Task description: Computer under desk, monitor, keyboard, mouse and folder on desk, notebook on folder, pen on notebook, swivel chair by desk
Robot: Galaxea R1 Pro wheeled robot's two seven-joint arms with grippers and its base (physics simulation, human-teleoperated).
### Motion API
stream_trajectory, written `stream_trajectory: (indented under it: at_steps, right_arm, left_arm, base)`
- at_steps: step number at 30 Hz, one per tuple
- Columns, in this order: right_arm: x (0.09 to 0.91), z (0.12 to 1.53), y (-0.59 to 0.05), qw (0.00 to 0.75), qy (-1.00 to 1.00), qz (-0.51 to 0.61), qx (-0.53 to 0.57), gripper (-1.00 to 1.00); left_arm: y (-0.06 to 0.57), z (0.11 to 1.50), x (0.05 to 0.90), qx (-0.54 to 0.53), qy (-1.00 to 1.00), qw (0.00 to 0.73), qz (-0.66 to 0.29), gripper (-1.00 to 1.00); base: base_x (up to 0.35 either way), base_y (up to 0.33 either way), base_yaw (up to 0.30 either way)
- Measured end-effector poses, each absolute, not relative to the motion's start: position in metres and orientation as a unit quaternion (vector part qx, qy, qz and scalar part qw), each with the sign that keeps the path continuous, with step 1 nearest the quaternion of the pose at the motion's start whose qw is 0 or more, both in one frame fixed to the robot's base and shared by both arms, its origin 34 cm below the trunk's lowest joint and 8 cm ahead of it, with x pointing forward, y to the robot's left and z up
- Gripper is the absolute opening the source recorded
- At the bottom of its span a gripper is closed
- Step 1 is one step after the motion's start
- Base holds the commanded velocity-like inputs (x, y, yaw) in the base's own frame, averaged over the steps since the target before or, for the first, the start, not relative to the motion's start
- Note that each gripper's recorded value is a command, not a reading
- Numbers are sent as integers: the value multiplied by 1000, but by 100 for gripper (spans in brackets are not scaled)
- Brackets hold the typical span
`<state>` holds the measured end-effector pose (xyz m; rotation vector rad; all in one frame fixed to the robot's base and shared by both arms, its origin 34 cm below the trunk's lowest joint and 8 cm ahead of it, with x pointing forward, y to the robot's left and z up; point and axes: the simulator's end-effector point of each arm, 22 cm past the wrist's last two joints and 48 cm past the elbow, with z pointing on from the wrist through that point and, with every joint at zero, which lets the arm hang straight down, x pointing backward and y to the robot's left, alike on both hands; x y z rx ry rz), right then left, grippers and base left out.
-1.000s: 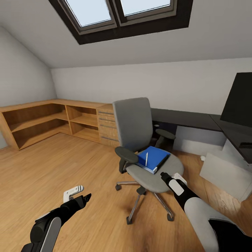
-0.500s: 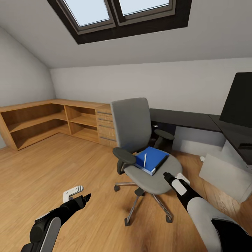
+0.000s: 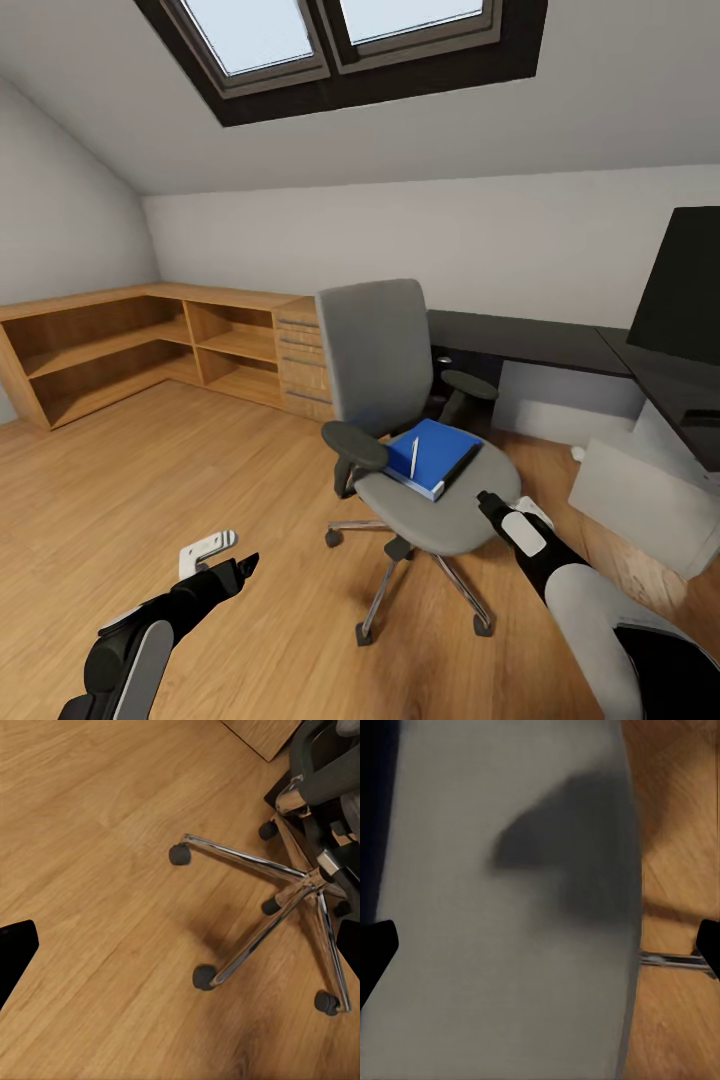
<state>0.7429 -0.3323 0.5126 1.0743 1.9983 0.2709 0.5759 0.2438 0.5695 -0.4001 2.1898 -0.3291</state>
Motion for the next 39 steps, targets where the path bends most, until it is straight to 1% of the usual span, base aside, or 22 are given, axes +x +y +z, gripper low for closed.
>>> stream_trajectory:
  at_steps: [7,16,25,33,39]
  right_arm:
    - [741,514,-351,418,790,101,436,100]
    - [741,515,-360,420,788,97,439,100]
    - [737,515,-377,417,775,99,465,100]
    - [736,515,-380,416,772,100,470,100]
    - [736,514,-380,416,772,100,470,100]
  left_arm:
    - [244,569,576,-161,878,431,-132,100]
    - [245,570,576,-161,878,431,-131,100]
    - [244,570,576,-161,878,432,-132,100]
    - [243,570,576,-160,878,432,-132,100]
    - [243,570,576,-160,878,432,-132,100]
  base:
    - [0,0,0]
    - [0,0,0]
    - [1,0,0]
    - [252,-73,0]
    - [100,-41,0]
